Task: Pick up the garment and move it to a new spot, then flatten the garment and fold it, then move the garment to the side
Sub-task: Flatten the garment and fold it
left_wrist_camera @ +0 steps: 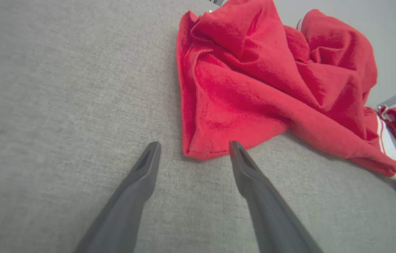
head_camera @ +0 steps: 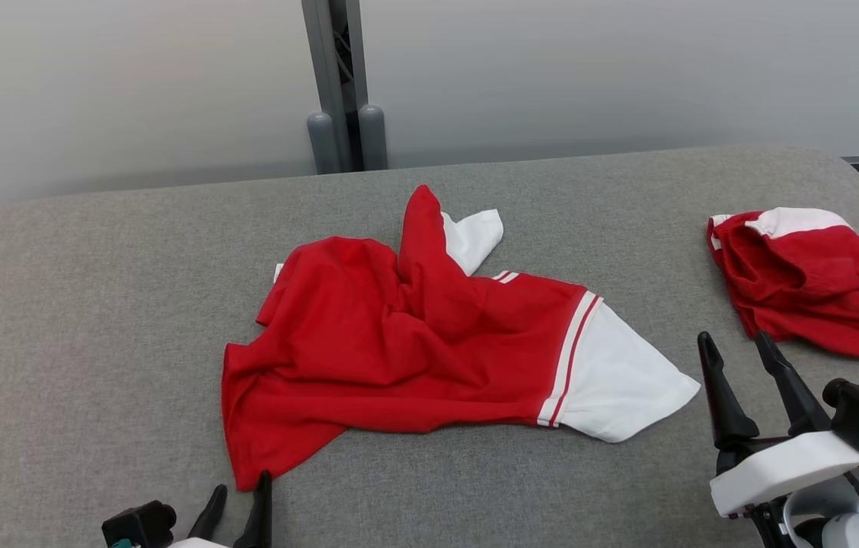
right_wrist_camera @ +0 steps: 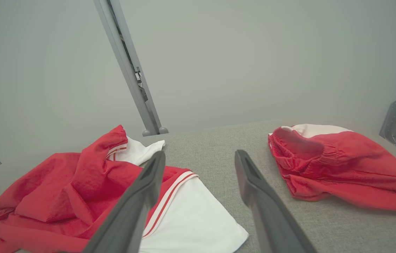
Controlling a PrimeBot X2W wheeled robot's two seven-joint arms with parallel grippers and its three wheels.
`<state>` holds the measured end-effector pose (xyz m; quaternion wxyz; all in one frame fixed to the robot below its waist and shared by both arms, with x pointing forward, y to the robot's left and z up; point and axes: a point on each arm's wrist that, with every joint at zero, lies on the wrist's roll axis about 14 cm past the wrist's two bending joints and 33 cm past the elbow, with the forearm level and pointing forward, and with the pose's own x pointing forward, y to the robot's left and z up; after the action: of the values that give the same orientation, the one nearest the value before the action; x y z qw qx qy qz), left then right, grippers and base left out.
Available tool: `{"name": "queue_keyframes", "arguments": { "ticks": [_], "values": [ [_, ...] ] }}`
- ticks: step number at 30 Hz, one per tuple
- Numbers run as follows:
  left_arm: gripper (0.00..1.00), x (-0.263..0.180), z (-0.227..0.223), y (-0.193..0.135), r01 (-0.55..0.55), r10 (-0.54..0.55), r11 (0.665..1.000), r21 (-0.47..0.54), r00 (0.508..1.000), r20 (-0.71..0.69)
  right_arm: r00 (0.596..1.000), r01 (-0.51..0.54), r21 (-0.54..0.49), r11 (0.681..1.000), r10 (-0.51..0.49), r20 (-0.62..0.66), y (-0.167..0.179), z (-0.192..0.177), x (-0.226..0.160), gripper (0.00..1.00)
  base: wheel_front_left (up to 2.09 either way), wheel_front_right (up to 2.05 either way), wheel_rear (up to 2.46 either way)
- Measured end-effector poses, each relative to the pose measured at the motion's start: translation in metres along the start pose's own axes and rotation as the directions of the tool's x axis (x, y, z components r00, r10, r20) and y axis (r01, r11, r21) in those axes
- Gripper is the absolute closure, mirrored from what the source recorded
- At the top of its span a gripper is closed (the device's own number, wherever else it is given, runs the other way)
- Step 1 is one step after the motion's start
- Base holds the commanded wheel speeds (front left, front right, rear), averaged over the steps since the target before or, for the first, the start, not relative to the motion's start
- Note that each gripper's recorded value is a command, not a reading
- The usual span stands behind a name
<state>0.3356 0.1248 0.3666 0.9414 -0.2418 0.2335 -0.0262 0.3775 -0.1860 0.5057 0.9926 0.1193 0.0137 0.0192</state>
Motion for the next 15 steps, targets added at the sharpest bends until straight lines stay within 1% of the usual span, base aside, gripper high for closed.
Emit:
{"name": "queue_keyframes", "arguments": {
  "ticks": [4,5,6,7,9,10,11,12,13,14,15],
  "values": [
    [0.0,0.008,-0.002,-0.001,0.006,-0.006,1.0,-0.005,1.0,-0.012,1.0,0.012,-0.001,1.0,-0.012,-0.002,-0.004,-0.001,-0.001,0.0,0.0,0.0,0.0],
    [0.05,0.01,-0.003,-0.001,0.005,-0.005,1.0,-0.009,1.0,-0.017,1.0,0.014,-0.001,1.0,-0.014,-0.002,-0.005,-0.001,-0.001,0.0,0.0,0.0,0.0],
    [0.29,0.012,-0.004,-0.002,0.008,-0.008,1.0,-0.012,1.0,-0.022,1.0,0.016,-0.001,1.0,-0.016,-0.003,-0.005,-0.001,-0.002,0.0,0.0,0.0,0.0],
    [0.49,0.013,-0.005,-0.002,0.008,-0.009,1.0,-0.01,1.0,-0.027,1.0,0.017,-0.002,1.0,-0.017,-0.003,-0.006,-0.001,-0.002,0.0,0.0,0.0,0.0],
    [0.64,0.015,-0.008,-0.004,0.014,-0.015,1.0,-0.014,0.999,-0.038,1.0,0.019,-0.002,1.0,-0.019,-0.003,-0.006,-0.001,-0.002,0.0,0.0,0.0,0.0],
    [0.79,0.017,-0.009,-0.005,0.018,-0.018,1.0,-0.015,0.999,-0.044,1.0,0.021,-0.002,1.0,-0.021,-0.003,-0.007,-0.001,-0.002,0.0,0.0,0.0,0.0],
    [0.87,0.018,-0.01,-0.007,0.022,-0.022,1.0,-0.017,0.999,-0.044,1.0,0.021,-0.002,1.0,-0.021,-0.003,-0.007,-0.001,-0.002,0.0,0.0,0.0,0.0],
    [0.87,0.018,-0.01,-0.007,0.022,-0.022,1.0,-0.017,0.999,-0.044,1.0,0.021,-0.002,1.0,-0.021,-0.003,-0.007,-0.001,-0.002,0.0,0.0,0.0,0.0],
    [0.92,0.019,-0.01,-0.008,0.026,-0.027,0.999,-0.019,0.999,-0.045,1.0,0.023,-0.002,1.0,-0.023,-0.003,-0.007,-0.001,-0.002,0.0,0.0,0.0,0.0],
    [1.0,0.02,-0.01,-0.012,0.035,-0.036,0.999,-0.02,0.998,-0.046,1.0,0.025,-0.001,1.0,-0.025,-0.006,-0.008,-0.002,-0.002,0.0,0.0,0.0,0.0],
    [1.0,0.021,-0.01,-0.013,0.038,-0.039,0.999,-0.02,0.998,-0.047,1.0,0.025,0.0,1.0,-0.025,-0.009,-0.008,-0.003,-0.002,0.0,0.0,0.0,0.0]
  ]
}}
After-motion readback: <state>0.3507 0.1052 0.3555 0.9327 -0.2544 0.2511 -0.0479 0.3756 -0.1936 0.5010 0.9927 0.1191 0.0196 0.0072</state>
